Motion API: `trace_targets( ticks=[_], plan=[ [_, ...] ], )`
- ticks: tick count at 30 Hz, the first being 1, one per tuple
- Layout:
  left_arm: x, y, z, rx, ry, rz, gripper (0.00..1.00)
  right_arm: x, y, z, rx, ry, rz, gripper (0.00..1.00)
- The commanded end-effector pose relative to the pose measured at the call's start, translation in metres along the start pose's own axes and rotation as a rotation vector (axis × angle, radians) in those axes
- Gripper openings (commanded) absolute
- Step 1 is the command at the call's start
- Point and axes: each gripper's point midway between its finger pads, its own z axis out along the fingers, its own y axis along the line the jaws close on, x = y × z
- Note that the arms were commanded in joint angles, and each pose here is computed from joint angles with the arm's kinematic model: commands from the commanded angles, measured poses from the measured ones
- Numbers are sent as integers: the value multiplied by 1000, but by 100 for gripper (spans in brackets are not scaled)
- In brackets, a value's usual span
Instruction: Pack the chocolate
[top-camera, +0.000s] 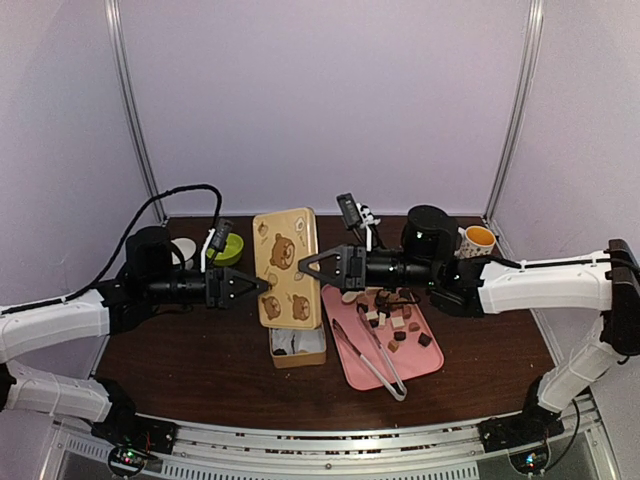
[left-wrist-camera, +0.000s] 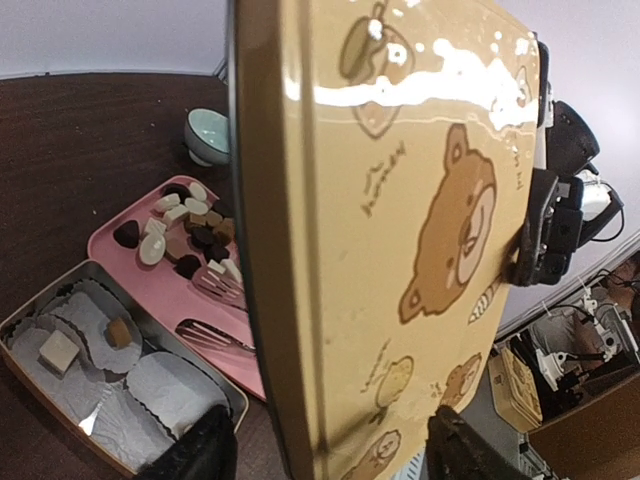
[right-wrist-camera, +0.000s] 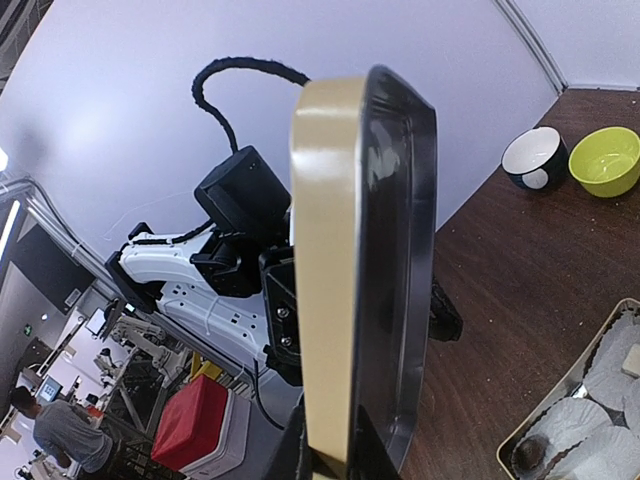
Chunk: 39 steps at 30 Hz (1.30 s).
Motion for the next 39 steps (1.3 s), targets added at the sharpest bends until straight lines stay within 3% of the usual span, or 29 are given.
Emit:
trace_targets(
  ticks=[1, 5, 12, 21, 39],
  plan=[
    [-11, -13, 1, 77, -52, 51, 61, -16, 9, 5, -35, -39, -1, 0],
    [-8, -5, 1, 40, -48, 49, 41, -11, -21, 7, 91, -22, 26, 1],
    [6, 18, 6, -32, -26, -8, 29, 1, -65, 5, 214, 0, 88, 6],
    [18, 36, 14, -51, -16, -58, 26, 30, -113, 6, 326, 58, 145, 14],
    [62, 96, 39, -182, 115, -180, 26, 86, -190, 17, 467, 167, 229, 15]
  ],
)
